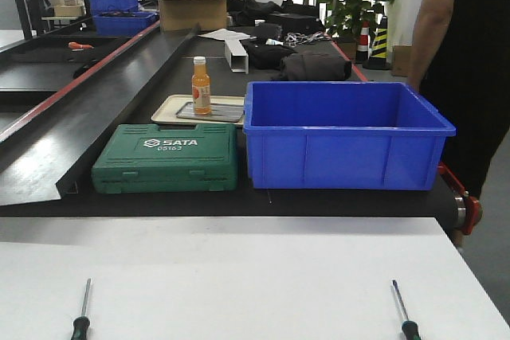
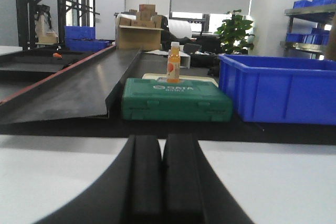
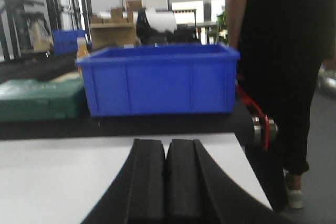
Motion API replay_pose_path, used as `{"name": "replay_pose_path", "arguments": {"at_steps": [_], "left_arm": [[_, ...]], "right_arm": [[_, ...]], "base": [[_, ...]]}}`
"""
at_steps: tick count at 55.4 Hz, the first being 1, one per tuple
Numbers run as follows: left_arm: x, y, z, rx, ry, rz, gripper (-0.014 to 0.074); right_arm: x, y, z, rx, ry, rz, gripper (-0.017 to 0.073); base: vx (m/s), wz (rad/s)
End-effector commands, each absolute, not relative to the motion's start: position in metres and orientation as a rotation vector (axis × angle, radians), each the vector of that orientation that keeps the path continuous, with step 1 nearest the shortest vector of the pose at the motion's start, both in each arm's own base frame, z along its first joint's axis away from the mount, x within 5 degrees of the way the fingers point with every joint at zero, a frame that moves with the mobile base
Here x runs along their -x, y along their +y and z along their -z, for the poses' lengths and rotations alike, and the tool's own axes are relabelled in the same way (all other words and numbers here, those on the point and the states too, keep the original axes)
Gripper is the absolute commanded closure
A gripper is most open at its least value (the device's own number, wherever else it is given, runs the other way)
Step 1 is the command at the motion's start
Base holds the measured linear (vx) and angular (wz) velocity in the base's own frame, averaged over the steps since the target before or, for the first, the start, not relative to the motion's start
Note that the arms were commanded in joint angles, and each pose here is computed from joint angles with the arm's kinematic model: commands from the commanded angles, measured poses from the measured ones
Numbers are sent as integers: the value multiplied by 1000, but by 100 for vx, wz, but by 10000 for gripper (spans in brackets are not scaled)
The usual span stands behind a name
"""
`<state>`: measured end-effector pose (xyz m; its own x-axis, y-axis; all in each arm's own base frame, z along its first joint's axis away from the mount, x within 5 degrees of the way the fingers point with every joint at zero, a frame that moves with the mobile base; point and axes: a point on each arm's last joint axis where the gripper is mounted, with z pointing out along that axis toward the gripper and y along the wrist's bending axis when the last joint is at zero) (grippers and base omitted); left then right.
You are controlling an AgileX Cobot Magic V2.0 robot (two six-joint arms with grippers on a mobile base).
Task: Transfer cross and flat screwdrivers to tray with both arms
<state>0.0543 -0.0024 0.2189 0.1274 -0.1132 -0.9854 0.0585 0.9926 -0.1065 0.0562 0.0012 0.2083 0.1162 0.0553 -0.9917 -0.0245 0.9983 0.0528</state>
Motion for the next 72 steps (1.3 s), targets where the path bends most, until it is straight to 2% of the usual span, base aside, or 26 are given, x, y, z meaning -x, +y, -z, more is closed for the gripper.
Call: {"name": "replay_pose_path", "arguments": {"at_steps": [1, 11, 16, 21, 28, 35, 55, 61, 72], "left_arm": [[-47, -2, -259, 72, 1270, 170, 596], [-48, -2, -318, 67, 1235, 173, 561], [-63, -3, -343, 62, 1267, 165, 521], [-82, -4, -354, 65, 1318, 163, 468], [-117, -6, -342, 72, 1458, 155, 391], [-148, -7, -322, 81, 1609, 150, 310], [-214, -11, -270, 100, 2001, 132, 77], [-239, -13, -272, 94, 2105, 125, 61], [-297, -17, -271, 70, 2255, 110, 61]], "right_arm": [[-50, 2, -242, 1, 1262, -53, 567], [-54, 2, -292, -5, 1267, -47, 567], [-66, 2, -309, -8, 1316, -45, 564], [-83, 2, -313, -10, 1388, -44, 561], [-108, 2, -302, -12, 1520, -43, 548], [-129, 2, -287, -14, 1647, -42, 498], [-179, 4, -246, -14, 1864, -56, 168], [-188, 4, -229, -17, 1957, -54, 139], [-196, 4, -215, -30, 2028, -61, 137]], "base": [[0, 0], [0, 0], [0, 0], [0, 0], [0, 0], [0, 0], [0, 0], [0, 0], [0, 0]]}}
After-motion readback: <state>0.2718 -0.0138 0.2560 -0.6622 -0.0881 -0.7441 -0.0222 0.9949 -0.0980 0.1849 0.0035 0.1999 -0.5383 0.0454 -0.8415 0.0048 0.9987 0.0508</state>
